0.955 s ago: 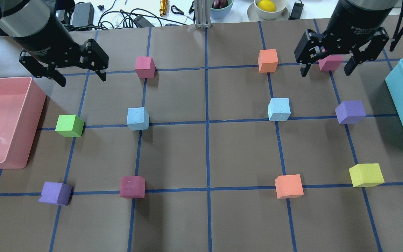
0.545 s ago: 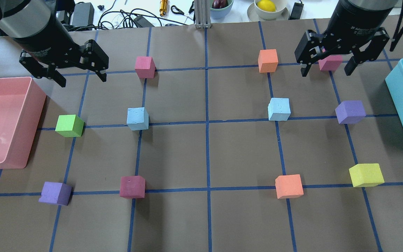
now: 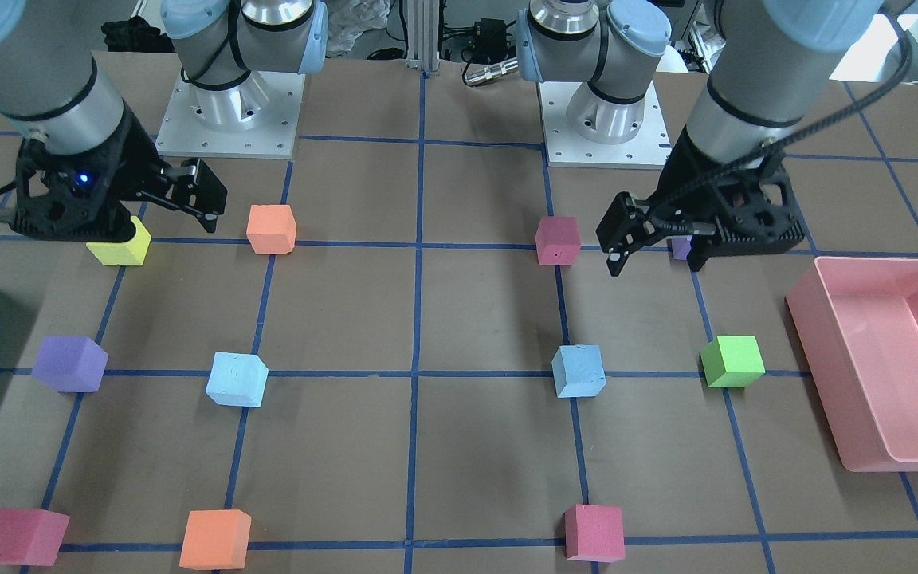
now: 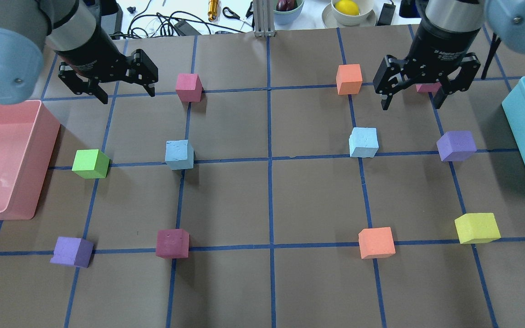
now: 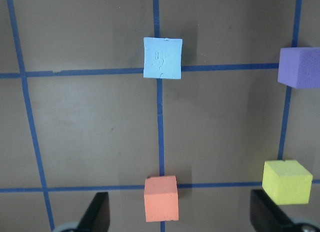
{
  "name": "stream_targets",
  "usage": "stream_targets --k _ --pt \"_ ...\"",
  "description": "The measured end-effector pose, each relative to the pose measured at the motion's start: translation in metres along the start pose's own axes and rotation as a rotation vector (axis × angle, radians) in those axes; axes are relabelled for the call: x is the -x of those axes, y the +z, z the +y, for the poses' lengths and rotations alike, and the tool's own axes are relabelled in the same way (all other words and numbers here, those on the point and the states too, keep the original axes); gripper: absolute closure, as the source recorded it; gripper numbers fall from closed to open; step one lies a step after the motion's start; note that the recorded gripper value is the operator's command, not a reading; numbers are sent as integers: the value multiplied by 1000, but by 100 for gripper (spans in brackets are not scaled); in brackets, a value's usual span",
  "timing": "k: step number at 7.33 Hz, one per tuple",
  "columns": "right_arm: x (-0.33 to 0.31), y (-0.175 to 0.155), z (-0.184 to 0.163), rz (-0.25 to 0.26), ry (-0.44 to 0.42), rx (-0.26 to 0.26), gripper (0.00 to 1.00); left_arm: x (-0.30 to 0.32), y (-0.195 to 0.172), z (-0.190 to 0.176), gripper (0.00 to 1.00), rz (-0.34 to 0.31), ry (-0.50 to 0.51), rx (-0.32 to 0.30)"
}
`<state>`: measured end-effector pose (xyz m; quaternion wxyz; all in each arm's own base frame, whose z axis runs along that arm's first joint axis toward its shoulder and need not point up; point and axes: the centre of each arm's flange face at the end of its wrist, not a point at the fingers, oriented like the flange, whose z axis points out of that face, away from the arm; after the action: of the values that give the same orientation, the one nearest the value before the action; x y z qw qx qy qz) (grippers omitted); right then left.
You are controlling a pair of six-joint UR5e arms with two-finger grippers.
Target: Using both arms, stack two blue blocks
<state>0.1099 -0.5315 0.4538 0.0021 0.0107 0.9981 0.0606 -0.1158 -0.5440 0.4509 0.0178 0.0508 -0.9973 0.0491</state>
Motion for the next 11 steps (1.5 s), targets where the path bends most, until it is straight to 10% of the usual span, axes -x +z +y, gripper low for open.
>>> stream_targets --k 4,8,9,10,11 --pt "0 127 -89 -3 -2 -71 0 -19 88 -23 0 -11 20 66" --pt "0 210 -109 -10 42 33 0 -23 188 -14 0 -24 41 102" --pt "0 224 -108 -9 50 60 19 -19 209 -10 0 -54 43 118" --pt "0 234 -106 -10 56 74 78 -15 226 -6 0 -91 45 134" --pt "0 239 -105 -9 68 75 100 -14 236 -5 0 -98 42 146"
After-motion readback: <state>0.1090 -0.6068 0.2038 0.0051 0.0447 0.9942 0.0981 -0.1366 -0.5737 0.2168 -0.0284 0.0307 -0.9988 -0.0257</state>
